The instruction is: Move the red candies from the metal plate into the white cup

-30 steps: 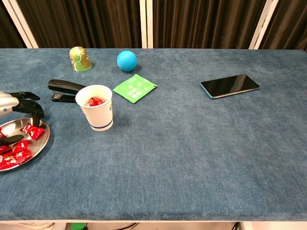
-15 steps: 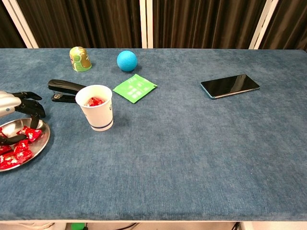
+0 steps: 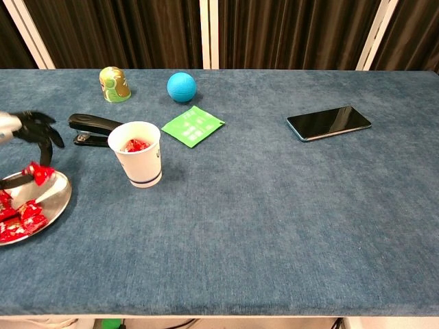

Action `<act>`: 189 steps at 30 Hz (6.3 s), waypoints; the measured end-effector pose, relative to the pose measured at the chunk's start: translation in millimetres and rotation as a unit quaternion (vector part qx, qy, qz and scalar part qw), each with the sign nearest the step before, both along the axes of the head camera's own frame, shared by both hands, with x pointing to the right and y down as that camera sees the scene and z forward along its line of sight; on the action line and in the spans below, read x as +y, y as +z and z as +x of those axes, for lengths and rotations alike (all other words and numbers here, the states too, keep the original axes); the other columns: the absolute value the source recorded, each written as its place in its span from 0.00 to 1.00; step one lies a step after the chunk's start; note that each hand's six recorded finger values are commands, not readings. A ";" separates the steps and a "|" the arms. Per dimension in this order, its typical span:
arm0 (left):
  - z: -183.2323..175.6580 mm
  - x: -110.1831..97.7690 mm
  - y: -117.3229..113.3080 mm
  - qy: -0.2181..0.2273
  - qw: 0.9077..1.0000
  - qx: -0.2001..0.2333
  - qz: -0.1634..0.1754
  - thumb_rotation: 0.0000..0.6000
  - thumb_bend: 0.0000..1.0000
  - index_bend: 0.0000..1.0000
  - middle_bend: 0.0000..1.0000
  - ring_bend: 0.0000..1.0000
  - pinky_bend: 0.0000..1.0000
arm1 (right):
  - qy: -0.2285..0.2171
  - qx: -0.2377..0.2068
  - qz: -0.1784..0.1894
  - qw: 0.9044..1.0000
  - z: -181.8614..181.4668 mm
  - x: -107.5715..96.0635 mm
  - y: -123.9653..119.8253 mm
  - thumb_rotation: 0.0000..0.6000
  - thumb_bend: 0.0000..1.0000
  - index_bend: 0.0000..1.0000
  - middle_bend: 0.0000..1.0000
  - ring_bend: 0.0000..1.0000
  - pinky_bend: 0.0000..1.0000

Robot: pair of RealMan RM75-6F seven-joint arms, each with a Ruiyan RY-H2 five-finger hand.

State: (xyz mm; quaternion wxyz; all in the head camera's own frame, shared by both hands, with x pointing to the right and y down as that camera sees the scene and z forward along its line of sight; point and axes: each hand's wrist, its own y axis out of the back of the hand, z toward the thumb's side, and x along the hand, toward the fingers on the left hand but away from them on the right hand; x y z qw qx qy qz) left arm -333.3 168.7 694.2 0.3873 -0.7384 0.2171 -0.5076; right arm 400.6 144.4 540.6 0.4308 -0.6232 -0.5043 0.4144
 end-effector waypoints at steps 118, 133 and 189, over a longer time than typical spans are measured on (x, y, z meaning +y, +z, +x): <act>-59.4 73.2 -6.3 -0.117 0.990 -0.016 -0.072 1.00 0.28 0.41 0.23 0.07 0.27 | 0.001 -0.002 -0.009 1.000 6.7 0.7 6.2 1.00 0.38 0.00 0.00 0.00 0.00; -58.7 72.4 -2.9 -0.100 0.992 -0.038 -0.062 1.00 0.31 0.53 0.23 0.07 0.27 | 0.001 -0.001 -0.010 1.000 6.4 0.5 6.9 1.00 0.38 0.00 0.00 0.00 0.00; 111.4 -55.1 -26.9 0.003 0.992 0.127 -0.002 1.00 0.36 0.61 0.25 0.07 0.28 | 0.008 -0.004 -0.014 1.000 14.0 -1.0 8.4 1.00 0.38 0.00 0.00 0.00 0.00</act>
